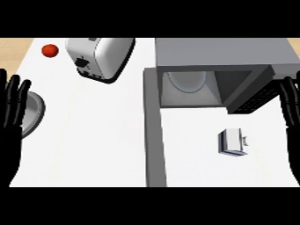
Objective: Pick up the milk, place it into the microwave and close the microwave
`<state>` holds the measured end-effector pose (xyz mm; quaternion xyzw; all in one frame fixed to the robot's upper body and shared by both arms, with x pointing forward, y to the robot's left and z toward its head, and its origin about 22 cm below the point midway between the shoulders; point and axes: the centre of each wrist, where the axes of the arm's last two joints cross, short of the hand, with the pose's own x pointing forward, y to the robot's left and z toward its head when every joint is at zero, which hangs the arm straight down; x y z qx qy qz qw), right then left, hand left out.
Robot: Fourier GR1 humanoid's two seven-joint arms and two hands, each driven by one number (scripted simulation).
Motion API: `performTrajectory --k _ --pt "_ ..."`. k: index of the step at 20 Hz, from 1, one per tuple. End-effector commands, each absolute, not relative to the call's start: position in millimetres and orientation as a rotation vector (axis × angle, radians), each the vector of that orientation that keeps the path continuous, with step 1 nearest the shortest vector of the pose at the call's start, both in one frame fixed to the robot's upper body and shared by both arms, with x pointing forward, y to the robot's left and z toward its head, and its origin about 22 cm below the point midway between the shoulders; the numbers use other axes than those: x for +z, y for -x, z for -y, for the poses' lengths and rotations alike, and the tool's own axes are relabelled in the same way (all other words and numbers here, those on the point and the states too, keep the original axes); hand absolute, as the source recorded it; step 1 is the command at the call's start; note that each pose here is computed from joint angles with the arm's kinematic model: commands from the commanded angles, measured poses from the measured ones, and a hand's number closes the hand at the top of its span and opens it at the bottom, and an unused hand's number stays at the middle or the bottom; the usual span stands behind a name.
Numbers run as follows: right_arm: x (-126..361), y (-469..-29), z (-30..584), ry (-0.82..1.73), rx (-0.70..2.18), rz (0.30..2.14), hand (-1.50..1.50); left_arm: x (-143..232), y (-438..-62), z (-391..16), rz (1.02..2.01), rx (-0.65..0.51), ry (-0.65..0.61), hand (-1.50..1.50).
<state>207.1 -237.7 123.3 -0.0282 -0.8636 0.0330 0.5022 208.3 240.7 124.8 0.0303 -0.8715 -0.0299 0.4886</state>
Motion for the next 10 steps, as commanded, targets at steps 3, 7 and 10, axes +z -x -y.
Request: performTrajectory --k 3,7,10 --pt "111.5 -200.2 226.2 -0.003 0.116 2.128 -1.5 115.7 -241.9 -241.2 2.084 -0.055 -0.02 -1.5" --pt "124.7 -193.1 215.2 -0.127 0.25 2.034 -1.5 119.5 -230.5 -257.4 1.968 0.025 -0.045 -1.5" --pt "124.6 -176.2 218.6 -0.137 0.23 2.056 -1.5 135.9 -222.6 -280.6 1.965 0.041 -0.036 -1.5"
